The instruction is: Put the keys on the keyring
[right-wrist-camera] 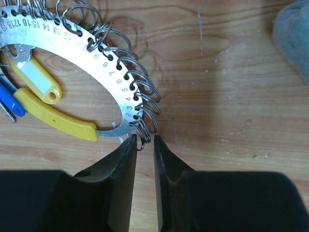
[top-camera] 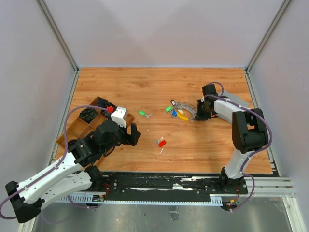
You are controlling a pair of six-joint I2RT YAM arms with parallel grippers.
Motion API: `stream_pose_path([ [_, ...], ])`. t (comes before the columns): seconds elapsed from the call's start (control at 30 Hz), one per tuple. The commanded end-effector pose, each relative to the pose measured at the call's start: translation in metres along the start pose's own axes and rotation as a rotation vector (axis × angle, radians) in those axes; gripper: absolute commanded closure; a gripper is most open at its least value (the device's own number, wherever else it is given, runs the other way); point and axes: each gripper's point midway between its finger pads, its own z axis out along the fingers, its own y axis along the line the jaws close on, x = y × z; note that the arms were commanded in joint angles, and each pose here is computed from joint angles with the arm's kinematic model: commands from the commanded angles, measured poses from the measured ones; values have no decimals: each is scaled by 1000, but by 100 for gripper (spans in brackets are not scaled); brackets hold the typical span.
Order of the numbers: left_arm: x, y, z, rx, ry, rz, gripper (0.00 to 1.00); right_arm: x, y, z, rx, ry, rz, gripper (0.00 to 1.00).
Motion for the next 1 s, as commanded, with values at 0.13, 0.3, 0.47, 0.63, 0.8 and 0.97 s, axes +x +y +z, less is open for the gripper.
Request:
stream_pose_path([
  [0.13,-1,-3,2,16,-11,12,14,-3,-7,-2,2,-31,31,90],
  [0.3,-3,-3,1,15,-17,13,14,-9,-8,-17,7,-74,0,99],
  [0.47,-6,-13,-1,75,-30,26,8,-14,-7,-51,-3,-125,-104,99],
  [0.63,-17,-24,-7,149,-92,17,0,-13,-1,-87,-45,-181,-183,99],
  [0.8,-35,-36,-14,216,-157,7,0,-10,11,-126,-111,-256,-251,99],
  [0.97,-54,-46,-21,253,-204,-11,0,-8,26,-171,-185,-365,-354,99],
])
